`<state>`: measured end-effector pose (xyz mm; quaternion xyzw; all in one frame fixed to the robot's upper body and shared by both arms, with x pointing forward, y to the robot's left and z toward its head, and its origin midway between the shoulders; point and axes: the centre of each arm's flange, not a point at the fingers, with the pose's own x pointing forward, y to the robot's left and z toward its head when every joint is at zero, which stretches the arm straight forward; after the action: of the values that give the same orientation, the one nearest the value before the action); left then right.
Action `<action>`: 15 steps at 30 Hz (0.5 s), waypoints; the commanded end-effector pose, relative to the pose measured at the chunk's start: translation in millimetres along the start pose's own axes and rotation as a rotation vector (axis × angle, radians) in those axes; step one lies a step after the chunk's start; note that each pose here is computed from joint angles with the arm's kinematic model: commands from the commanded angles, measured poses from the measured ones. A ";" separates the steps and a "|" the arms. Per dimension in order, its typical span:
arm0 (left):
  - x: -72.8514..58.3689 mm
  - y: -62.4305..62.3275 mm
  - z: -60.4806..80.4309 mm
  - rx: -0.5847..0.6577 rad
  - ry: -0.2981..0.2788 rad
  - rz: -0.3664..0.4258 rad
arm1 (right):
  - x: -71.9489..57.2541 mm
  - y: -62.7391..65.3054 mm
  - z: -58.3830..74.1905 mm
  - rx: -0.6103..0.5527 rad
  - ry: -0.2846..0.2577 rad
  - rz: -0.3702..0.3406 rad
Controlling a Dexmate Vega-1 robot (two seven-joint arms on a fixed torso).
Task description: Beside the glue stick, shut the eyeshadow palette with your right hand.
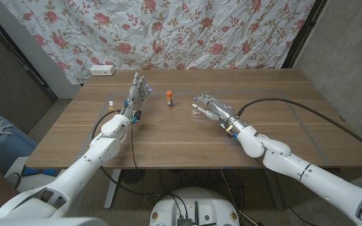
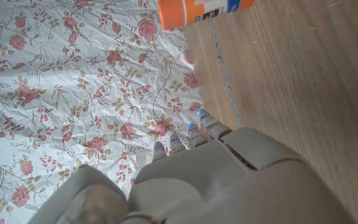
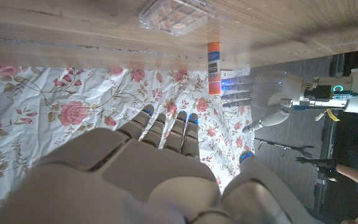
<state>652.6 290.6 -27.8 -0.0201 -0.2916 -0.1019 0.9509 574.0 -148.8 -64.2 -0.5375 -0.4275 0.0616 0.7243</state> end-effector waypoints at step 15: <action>0.0 0.1 0.0 0.000 0.000 0.001 | 18.4 -23.9 -25.2 0.143 0.129 -0.094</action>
<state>652.7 290.4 -28.0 -0.0203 -0.2914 -0.1020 0.9509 583.3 -157.0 -52.6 -0.4938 -0.4155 0.0414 0.7628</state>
